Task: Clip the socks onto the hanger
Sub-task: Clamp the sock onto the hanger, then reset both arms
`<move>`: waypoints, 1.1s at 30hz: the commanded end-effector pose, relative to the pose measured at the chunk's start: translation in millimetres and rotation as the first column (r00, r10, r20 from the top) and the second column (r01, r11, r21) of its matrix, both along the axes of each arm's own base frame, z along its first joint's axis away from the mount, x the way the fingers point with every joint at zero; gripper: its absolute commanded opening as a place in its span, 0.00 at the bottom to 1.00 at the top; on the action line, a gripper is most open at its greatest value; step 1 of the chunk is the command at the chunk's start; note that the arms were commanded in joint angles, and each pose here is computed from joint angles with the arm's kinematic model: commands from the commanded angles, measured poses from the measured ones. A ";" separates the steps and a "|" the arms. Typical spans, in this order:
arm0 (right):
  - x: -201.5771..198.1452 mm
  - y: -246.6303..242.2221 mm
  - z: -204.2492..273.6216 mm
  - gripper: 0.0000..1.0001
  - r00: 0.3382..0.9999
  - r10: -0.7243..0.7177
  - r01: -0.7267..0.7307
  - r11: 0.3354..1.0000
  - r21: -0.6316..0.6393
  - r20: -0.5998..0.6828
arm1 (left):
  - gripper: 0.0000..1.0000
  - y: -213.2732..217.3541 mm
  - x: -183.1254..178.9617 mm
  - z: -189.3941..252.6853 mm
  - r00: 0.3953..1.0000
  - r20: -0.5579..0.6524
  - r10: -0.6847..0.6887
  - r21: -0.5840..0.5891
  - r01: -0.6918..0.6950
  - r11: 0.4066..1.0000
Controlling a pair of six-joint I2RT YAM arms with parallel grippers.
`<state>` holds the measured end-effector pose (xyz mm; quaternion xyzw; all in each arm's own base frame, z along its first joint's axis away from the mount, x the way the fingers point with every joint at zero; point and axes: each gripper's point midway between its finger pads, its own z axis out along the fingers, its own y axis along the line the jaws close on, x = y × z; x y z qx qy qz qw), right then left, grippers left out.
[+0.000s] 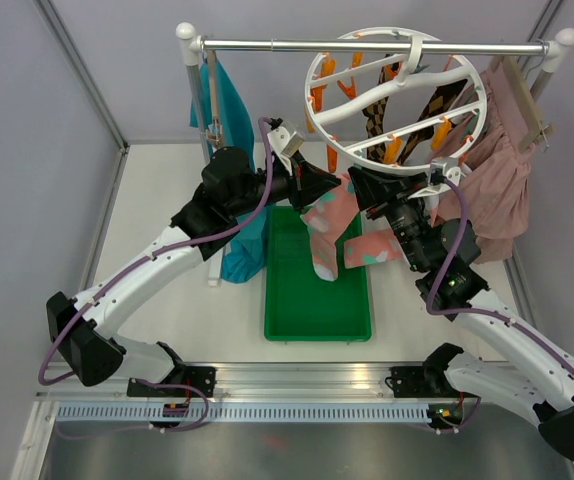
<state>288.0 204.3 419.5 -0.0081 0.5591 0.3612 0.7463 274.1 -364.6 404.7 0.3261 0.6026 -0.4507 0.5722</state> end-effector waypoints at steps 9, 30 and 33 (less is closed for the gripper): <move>-6.7 -2.7 5.1 0.83 0.996 0.008 -0.013 0.999 -0.052 -0.093 | 0.33 3.6 -10.3 26.8 0.999 0.034 -0.035 -0.050 0.037 0.998; -36.3 -20.3 14.7 0.98 0.969 0.011 -0.058 0.981 -0.184 -0.247 | 0.72 110.1 -47.6 27.2 0.960 -0.036 0.276 -0.005 -0.277 0.961; -40.1 -14.2 18.3 0.98 0.968 0.051 -0.096 0.979 -0.178 -0.245 | 0.89 129.3 -60.6 37.5 0.952 -0.027 0.305 -0.020 -0.306 0.952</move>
